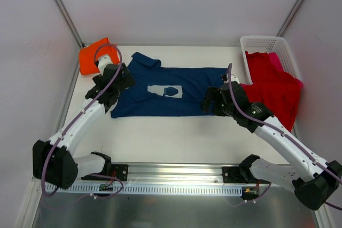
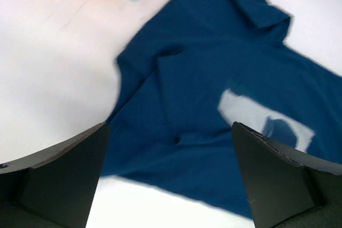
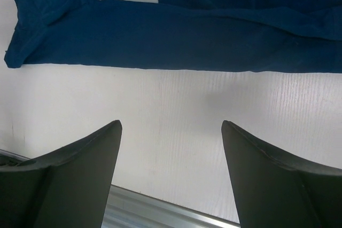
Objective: Fold and stack the t-shirts
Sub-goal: Fold the flattened tshirt in 1/3 of the way, then grap the side of the flattened tshirt furthest away from the robot with both arms
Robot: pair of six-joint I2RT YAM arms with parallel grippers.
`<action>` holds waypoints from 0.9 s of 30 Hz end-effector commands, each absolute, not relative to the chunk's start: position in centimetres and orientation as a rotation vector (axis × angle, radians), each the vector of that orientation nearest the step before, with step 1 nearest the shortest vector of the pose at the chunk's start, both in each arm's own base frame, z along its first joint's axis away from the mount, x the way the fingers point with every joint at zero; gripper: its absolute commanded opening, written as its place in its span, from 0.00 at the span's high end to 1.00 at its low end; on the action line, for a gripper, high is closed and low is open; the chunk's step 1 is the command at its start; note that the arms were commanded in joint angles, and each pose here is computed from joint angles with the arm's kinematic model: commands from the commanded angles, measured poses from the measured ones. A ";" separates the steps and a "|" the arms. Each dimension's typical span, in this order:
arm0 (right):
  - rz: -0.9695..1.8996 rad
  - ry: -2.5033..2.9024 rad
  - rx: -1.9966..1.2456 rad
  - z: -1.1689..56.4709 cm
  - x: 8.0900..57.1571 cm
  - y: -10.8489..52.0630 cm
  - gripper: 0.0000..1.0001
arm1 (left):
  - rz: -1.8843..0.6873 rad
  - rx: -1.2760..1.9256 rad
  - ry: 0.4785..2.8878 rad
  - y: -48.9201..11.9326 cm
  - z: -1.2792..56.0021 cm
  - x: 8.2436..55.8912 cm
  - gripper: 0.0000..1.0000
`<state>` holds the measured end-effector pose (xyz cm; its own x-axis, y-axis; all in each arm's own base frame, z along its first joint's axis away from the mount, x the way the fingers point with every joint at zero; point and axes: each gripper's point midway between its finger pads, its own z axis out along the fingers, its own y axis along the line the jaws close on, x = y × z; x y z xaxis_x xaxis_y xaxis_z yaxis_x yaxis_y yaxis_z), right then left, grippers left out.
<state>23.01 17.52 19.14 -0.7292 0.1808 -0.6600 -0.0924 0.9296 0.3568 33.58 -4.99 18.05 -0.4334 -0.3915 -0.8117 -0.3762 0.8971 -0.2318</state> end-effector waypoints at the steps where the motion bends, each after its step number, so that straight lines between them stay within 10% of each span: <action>1: 0.469 2.306 0.024 20.7 23.6 17.7 0.20 | -0.118 -0.428 2.035 -7.9 19.8 39.4 0.01; 8: 0.421 2.304 0.029 19.9 23.5 16.7 0.16 | -0.623 -0.514 1.882 -10.3 18.7 49.7 0.01; 27: 0.296 2.327 0.069 16.5 23.5 14.0 0.12 | -0.800 -0.596 1.736 -13.0 15.0 61.1 0.03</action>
